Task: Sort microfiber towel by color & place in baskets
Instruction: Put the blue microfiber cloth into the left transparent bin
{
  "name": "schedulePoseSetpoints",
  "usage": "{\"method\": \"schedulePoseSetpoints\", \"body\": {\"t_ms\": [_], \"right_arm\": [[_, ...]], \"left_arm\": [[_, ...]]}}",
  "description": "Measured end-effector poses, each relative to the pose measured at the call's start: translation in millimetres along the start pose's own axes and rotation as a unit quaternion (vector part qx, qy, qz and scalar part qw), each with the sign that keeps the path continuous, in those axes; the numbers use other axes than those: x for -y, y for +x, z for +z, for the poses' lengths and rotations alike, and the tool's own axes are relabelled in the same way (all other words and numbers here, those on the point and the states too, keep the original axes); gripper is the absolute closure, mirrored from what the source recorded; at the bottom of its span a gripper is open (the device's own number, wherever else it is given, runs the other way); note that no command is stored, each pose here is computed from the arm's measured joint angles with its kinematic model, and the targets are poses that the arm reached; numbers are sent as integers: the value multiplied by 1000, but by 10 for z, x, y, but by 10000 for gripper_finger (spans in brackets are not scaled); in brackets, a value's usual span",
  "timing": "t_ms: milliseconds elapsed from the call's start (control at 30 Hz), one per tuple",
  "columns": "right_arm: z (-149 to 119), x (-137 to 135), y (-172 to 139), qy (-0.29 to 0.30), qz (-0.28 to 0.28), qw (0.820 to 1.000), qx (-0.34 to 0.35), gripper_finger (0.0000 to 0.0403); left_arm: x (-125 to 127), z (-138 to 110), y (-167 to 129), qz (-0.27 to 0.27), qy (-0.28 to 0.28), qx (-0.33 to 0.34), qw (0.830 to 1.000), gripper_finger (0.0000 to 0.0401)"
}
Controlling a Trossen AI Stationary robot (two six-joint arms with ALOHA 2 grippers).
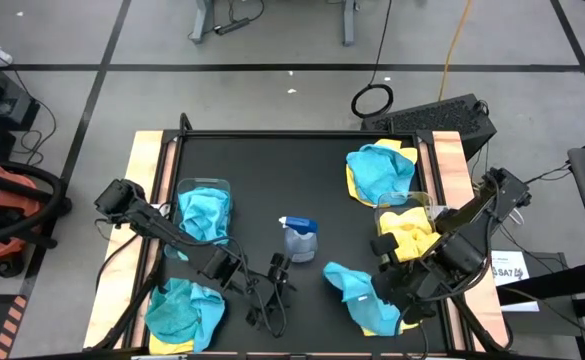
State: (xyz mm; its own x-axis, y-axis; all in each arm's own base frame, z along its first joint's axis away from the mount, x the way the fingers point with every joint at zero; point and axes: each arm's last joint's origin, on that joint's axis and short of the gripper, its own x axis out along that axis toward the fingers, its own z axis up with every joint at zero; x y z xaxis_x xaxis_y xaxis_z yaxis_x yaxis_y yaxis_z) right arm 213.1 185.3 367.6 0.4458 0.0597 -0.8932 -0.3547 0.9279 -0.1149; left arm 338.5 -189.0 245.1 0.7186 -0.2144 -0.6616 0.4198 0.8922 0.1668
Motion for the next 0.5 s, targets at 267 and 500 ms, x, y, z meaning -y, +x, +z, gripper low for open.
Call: {"method": "schedulePoseSetpoints", "body": {"t_ms": [267, 500], "right_arm": [[12, 107, -344, -4, -67, 998, 18, 403], [24, 232, -718, -16, -174, 982, 71, 403]], "left_arm": [[-25, -2, 4, 2, 3, -1, 1000, 196], [-55, -2, 9, 5, 5, 0, 1000, 196]]}}
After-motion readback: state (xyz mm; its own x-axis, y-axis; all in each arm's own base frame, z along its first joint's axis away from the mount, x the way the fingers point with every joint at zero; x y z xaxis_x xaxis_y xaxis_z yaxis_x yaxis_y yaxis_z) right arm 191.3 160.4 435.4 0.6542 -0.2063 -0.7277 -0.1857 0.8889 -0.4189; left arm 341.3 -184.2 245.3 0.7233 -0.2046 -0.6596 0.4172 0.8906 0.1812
